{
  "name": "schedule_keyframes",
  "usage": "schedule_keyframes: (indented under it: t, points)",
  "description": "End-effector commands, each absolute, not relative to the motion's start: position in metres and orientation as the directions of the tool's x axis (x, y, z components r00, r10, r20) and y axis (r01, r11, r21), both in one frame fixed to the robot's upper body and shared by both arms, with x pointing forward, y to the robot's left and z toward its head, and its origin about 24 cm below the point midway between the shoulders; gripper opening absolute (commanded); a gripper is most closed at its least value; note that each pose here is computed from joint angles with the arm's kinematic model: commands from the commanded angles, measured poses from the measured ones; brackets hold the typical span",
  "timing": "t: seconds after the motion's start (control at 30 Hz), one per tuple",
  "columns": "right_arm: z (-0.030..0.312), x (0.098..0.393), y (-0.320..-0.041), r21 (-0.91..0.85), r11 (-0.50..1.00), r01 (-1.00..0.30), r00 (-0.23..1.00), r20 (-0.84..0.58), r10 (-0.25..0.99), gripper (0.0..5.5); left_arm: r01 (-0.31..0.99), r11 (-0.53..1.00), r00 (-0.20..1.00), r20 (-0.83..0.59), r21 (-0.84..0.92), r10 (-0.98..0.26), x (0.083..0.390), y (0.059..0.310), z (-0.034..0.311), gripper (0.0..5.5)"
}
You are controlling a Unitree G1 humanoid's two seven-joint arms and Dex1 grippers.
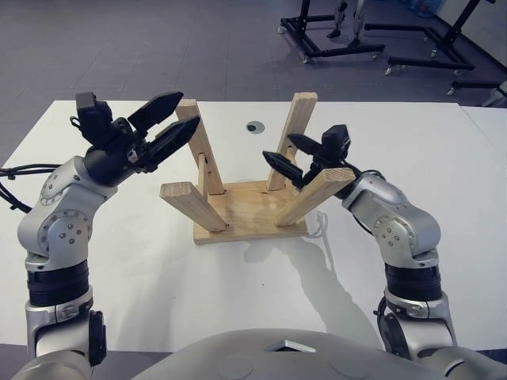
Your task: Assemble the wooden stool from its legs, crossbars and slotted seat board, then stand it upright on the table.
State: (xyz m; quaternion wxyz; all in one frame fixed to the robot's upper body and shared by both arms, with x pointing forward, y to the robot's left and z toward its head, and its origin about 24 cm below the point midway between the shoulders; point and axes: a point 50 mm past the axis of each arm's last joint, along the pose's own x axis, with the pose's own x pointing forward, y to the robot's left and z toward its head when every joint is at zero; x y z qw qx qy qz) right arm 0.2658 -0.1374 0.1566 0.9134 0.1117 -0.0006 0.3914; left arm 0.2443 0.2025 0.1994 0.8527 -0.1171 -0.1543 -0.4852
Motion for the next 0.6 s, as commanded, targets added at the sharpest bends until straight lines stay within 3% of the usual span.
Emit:
schedule_keyframes:
  t: [0.03, 0.17, 0.23, 0.3, 0.37, 0.5, 0.6]
  points:
    - [0.188, 0.261, -0.144, 0.154, 0.652, -0.742, 0.67, 0.186, 0.719, 4.79, 0.81, 0.583, 0.569, 0.321, -0.061, -0.757, 0.239, 0.23, 0.195, 3.48]
    - [0.199, 0.26, -0.17, 0.128, 0.692, -0.711, 0.701, 0.22, 0.679, 4.79, 0.74, 0.67, 0.666, 0.218, -0.064, -0.714, 0.232, 0.258, 0.182, 3.48]
    - [0.192, 0.263, -0.203, 0.116, 0.777, -0.619, 0.781, 0.193, 0.594, 4.79, 0.707, 0.701, 0.707, 0.121, -0.097, -0.697, 0.223, 0.272, 0.167, 3.48]
    - [0.174, 0.265, -0.243, 0.03, 0.875, -0.483, 0.873, 0.092, 0.479, 4.79, 0.661, 0.742, 0.742, -0.049, -0.113, -0.668, 0.212, 0.289, 0.143, 3.48]
    - [0.154, 0.258, -0.271, -0.082, 0.888, -0.452, 0.892, -0.041, 0.45, 4.79, 0.687, 0.724, 0.681, -0.289, -0.067, -0.673, 0.194, 0.292, 0.113, 3.48]
    - [0.116, 0.232, -0.274, -0.126, 0.739, -0.662, 0.737, -0.289, 0.61, 4.79, 0.822, 0.557, 0.471, -0.409, -0.116, -0.781, 0.168, 0.268, 0.089, 3.48]
    - [0.1, 0.228, -0.257, -0.095, 0.623, -0.777, 0.611, -0.355, 0.708, 4.79, 0.854, 0.501, 0.42, -0.385, -0.14, -0.822, 0.17, 0.252, 0.086, 3.48]
